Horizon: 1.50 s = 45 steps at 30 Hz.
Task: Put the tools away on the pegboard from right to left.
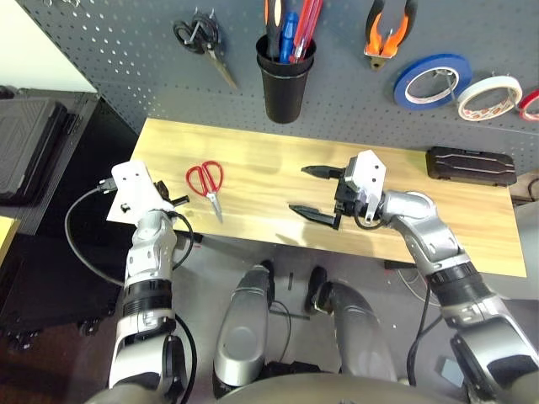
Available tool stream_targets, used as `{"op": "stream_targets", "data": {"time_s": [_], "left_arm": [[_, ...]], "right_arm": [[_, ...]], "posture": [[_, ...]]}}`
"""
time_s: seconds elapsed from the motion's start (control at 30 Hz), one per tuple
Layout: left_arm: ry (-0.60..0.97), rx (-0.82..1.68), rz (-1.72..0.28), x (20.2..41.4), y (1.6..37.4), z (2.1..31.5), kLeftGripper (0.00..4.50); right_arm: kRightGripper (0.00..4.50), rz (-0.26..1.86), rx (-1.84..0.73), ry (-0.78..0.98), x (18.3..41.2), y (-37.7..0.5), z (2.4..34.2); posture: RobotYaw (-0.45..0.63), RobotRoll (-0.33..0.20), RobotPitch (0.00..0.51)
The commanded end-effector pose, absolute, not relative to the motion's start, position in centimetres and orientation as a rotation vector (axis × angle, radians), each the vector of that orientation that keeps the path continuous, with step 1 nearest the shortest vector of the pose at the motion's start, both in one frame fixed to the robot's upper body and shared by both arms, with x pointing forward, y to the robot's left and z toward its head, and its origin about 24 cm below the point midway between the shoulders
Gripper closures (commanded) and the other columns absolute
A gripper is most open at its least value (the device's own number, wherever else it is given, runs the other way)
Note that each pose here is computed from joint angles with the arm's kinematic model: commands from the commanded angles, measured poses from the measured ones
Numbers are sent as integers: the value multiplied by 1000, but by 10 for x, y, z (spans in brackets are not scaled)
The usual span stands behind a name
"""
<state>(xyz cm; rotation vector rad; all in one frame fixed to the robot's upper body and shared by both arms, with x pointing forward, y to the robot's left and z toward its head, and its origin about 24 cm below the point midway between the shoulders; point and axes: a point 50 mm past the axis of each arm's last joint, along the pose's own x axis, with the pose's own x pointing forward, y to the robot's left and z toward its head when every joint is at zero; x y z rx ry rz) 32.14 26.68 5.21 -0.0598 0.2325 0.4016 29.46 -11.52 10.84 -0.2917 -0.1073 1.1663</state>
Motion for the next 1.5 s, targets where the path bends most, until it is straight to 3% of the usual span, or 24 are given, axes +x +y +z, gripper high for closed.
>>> {"op": "stream_targets", "data": {"time_s": [0.03,0.13,0.7,0.83,1.1,1.5], "left_arm": [[285,-34,371,322,265,38,1259],[310,-28,345,327,261,34,73],[457,14,362,335,261,12,31],[494,-8,324,335,253,6,1255],[504,-16,303,336,246,3,4457],[426,-51,324,340,246,15,4490]], "right_arm": [[0,1166,-303,-75,286,-119,101],[0,1178,-307,-58,279,-117,97],[0,1153,-323,-37,272,-112,96],[0,1160,-330,-24,270,-114,97],[0,1183,-357,12,269,-118,96],[0,1183,-400,77,274,-120,91]], "posture": [[243,0,285],[225,0,297],[165,0,317],[157,0,317],[158,0,312],[185,0,309]]}}
